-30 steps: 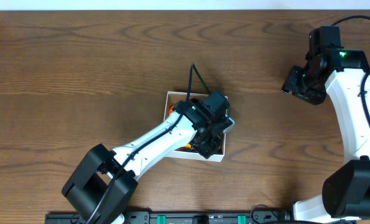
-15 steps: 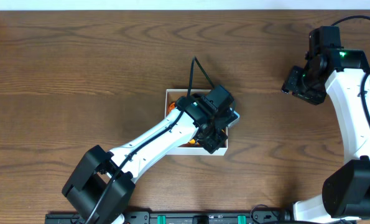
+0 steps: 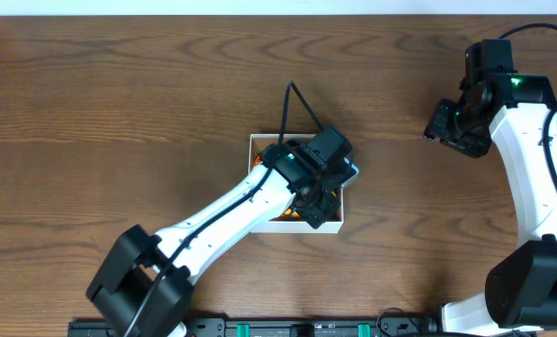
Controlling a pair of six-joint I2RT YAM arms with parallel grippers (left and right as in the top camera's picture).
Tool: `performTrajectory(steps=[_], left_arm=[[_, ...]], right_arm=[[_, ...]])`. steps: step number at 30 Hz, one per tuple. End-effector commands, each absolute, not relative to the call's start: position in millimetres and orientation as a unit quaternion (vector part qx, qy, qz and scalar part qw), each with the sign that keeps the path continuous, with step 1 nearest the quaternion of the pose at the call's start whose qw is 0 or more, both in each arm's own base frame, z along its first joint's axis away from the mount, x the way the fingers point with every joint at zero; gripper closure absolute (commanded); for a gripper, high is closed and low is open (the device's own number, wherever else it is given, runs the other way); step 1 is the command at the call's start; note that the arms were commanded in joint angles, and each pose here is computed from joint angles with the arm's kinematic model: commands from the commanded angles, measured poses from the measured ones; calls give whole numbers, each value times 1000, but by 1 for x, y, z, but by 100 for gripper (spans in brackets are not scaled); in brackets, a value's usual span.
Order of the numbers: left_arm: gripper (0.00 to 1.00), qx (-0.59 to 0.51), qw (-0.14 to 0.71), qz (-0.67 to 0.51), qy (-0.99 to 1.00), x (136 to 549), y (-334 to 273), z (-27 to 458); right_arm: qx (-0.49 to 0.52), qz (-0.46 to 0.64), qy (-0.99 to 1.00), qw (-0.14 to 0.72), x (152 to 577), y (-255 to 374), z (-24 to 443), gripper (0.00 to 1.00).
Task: Pack container
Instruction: 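Lower the dinosaur into the box front and release the left gripper, then withdraw the left gripper from the box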
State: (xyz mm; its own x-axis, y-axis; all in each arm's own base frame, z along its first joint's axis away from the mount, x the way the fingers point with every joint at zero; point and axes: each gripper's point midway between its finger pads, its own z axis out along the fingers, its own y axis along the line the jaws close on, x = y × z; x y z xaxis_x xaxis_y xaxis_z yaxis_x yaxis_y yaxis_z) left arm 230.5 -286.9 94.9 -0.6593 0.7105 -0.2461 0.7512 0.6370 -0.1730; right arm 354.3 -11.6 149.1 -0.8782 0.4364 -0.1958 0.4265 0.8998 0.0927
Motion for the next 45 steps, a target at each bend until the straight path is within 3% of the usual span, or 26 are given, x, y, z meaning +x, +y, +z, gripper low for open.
performTrajectory(steps=[1,18,24,26,29,32,34,35,42,45], left_arm=[[76,398,129,-112,902,246,-282,121],[71,381,197,-48,902,268,-261,146],[62,323,264,-7,909,290,-229,183],[55,287,287,-8,914,298,-212,200],[52,226,316,-8,921,313,-177,222],[29,154,336,7,929,330,-129,237],[2,107,341,20,934,339,-98,241],[2,83,341,27,936,343,-82,241],[2,2,328,62,942,359,-18,233],[2,-15,343,69,937,367,-3,238]], right_arm=[[229,25,968,104,354,-10,148,44],[222,24,969,104,354,-10,148,42],[174,9,977,124,362,-8,150,28],[156,-11,977,144,369,-3,153,27],[114,-21,976,182,383,17,161,23],[75,-11,970,231,403,46,171,15],[59,1,963,263,417,62,177,6],[54,6,959,278,423,69,181,1],[54,16,935,350,452,78,204,1],[3,-9,938,346,450,74,202,1]])
